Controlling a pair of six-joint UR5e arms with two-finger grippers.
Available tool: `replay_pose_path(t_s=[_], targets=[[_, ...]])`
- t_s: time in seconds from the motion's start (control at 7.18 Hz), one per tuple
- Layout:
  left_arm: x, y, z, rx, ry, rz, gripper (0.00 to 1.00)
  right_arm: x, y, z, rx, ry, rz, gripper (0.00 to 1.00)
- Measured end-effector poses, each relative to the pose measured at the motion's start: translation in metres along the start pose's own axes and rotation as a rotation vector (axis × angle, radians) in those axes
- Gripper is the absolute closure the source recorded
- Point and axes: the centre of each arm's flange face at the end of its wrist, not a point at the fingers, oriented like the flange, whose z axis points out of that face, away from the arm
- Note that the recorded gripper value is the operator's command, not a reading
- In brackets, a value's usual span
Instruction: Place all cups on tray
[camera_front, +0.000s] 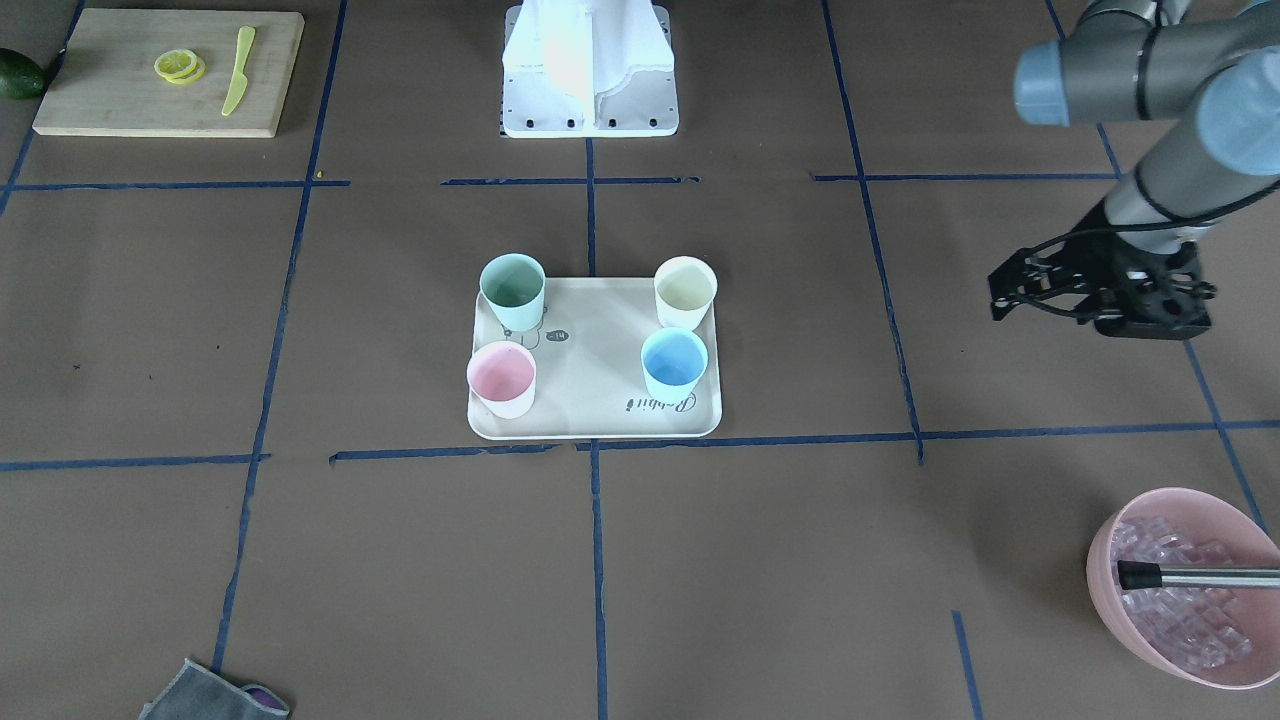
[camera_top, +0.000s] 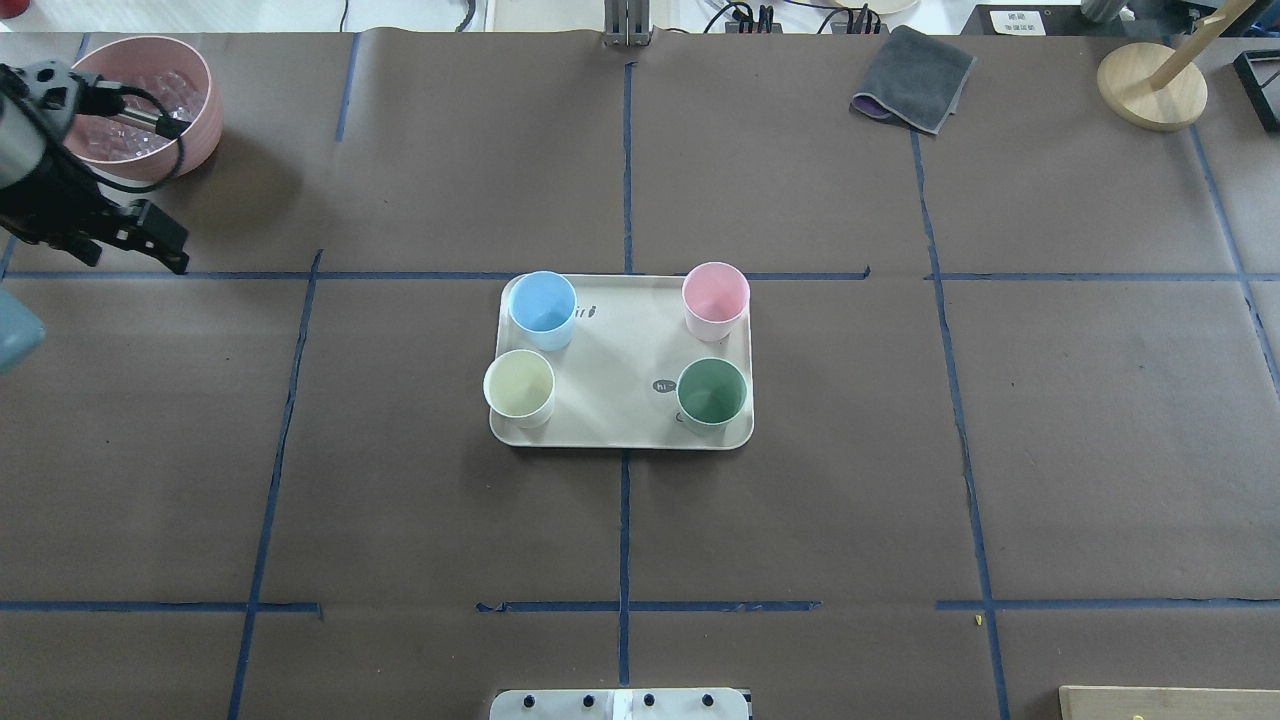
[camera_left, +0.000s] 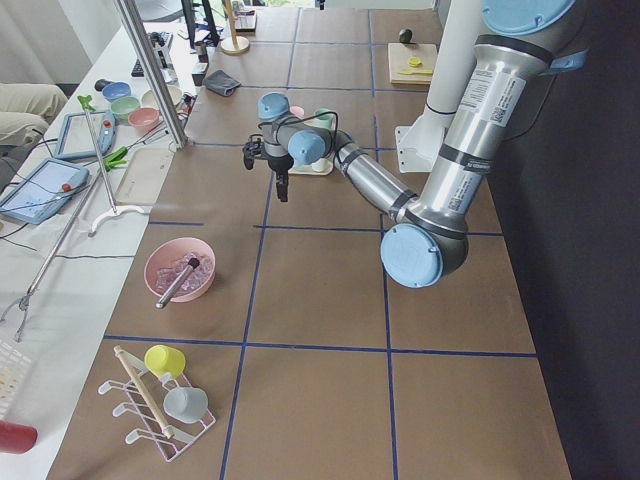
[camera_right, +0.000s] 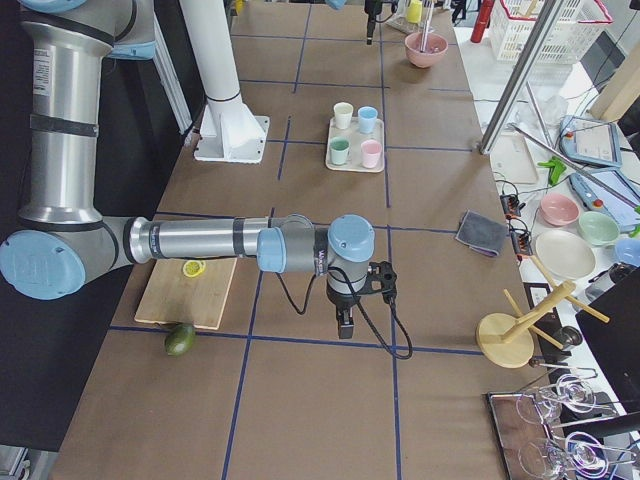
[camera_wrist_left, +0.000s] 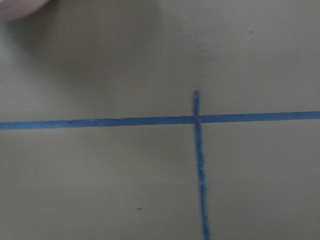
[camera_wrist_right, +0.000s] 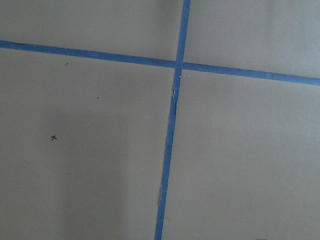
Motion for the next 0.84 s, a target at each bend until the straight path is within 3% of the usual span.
replay_pose_path(t_s=[0.28,0.56,0.84], targets=[[-0.105,0.023,-0.019,-0.004,-0.025,0.088,0.0,0.002,0.003,-0.002,0.005,-0.003,0.006,0.0],[-0.178,0.07,-0.016,-0.048,-0.037,0.032,0.0,0.003,0.004,-0.002,0.005,-0.004,0.006,0.0],[-0.212,0.094,0.002,-0.096,-0.043,-0.026,0.0,0.003,0.004,-0.002,0.005,-0.005,0.006,0.0]])
